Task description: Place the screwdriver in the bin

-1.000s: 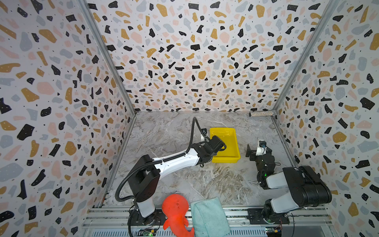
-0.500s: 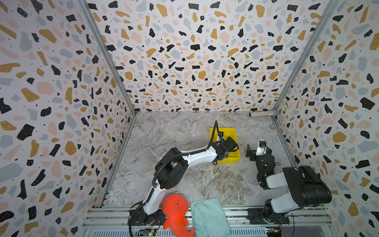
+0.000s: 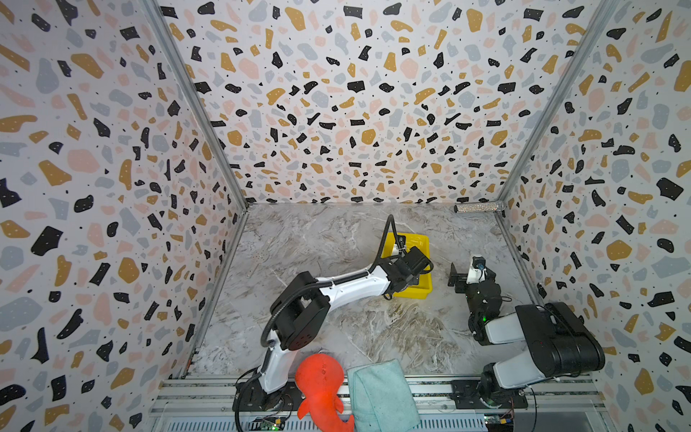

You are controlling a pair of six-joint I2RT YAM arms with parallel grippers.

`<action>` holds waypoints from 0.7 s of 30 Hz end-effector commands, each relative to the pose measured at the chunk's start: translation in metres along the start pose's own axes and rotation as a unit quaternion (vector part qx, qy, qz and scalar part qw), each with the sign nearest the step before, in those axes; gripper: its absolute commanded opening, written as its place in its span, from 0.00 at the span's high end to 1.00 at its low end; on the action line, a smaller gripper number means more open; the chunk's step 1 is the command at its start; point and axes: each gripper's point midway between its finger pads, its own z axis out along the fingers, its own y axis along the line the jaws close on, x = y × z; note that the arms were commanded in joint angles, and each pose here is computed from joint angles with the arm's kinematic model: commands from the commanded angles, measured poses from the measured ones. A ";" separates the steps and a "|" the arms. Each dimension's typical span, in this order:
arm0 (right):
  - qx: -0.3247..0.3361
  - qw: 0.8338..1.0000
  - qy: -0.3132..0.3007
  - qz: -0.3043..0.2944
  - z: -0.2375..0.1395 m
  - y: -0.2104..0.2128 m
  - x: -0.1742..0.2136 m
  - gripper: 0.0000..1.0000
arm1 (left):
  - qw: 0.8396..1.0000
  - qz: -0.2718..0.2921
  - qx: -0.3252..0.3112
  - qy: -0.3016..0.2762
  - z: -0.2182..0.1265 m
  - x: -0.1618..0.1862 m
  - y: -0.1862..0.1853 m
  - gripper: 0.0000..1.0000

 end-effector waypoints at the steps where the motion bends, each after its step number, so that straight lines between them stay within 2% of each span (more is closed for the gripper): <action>1: 0.000 1.000 -0.010 0.002 0.001 0.000 -0.008 0.01 | 0.995 -0.012 -0.038 -0.088 -0.045 -0.041 0.035 0.00; 4: 0.001 1.000 -0.010 0.003 0.001 -0.001 -0.007 0.01 | 0.985 -0.028 -0.084 -0.146 -0.080 -0.055 0.077 0.00; 7: 0.001 1.000 -0.010 0.002 0.001 -0.001 -0.007 0.01 | 0.968 -0.043 -0.151 -0.198 -0.110 -0.056 0.127 0.00; 11: 0.001 1.000 -0.010 0.002 0.001 -0.001 -0.008 0.01 | 0.936 -0.059 -0.236 -0.256 -0.140 -0.030 0.193 0.00; 14: 0.001 1.000 -0.010 0.002 0.001 -0.001 -0.008 0.01 | 0.937 -0.015 -0.221 -0.269 -0.141 -0.008 0.212 0.00; 16: 0.002 1.000 -0.010 0.003 0.001 -0.001 -0.008 0.01 | 0.938 -0.005 -0.198 -0.283 -0.140 0.006 0.221 0.00; 21: 0.001 1.000 -0.011 0.003 0.001 -0.001 -0.008 0.01 | 0.921 -0.045 -0.232 -0.309 -0.135 0.032 0.275 0.00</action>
